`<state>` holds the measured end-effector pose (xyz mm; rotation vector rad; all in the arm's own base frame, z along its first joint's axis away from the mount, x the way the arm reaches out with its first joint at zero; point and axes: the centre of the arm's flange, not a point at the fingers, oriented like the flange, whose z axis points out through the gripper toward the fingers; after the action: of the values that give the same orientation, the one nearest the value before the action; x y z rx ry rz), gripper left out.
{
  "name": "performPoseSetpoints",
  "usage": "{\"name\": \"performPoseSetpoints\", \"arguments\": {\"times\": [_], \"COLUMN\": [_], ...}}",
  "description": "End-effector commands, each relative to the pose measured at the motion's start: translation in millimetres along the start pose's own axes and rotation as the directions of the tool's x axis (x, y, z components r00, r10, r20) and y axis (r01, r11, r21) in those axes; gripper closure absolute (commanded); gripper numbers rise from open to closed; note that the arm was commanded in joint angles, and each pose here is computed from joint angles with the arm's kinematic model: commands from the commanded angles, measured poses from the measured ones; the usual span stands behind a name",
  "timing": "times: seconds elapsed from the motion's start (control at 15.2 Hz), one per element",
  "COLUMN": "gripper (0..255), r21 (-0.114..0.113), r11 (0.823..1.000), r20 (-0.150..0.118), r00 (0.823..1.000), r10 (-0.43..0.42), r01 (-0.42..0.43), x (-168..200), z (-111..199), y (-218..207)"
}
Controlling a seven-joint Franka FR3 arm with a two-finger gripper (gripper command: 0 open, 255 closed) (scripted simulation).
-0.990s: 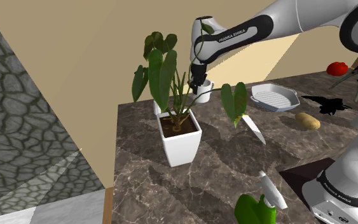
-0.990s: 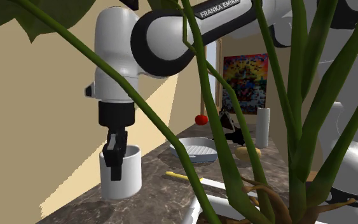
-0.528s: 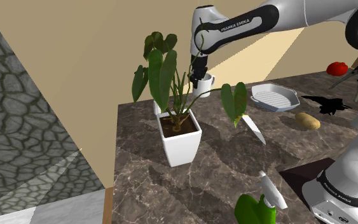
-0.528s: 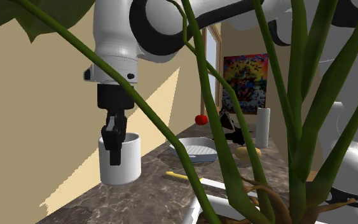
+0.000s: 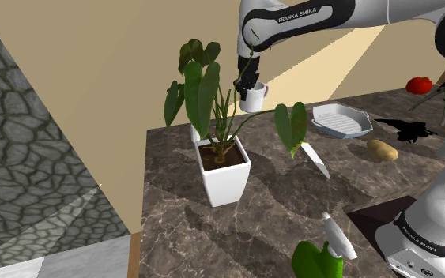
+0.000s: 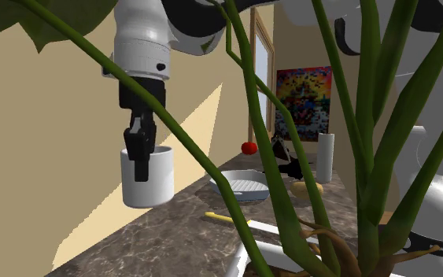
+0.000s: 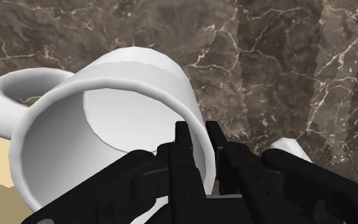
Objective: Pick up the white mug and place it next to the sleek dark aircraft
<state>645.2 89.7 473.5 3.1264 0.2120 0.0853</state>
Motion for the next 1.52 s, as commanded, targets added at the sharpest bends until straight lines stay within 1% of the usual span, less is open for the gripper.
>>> {"name": "performPoseSetpoints", "arguments": {"times": [0.0,0.46,1.45], "gripper": [255,255,255], "r21": [0.0,0.0,0.0], "r11": [1.0,1.0,1.0], "r20": [0.0,0.0,0.0], "r00": [1.0,1.0,1.0], "r10": [0.0,0.0,0.0], "r01": [0.0,0.0,0.0], "x": [0.7,2.6,-170.2], "z": [-10.8,-46.3,-55.2], "y": [-0.8,-0.4,95.8]}}
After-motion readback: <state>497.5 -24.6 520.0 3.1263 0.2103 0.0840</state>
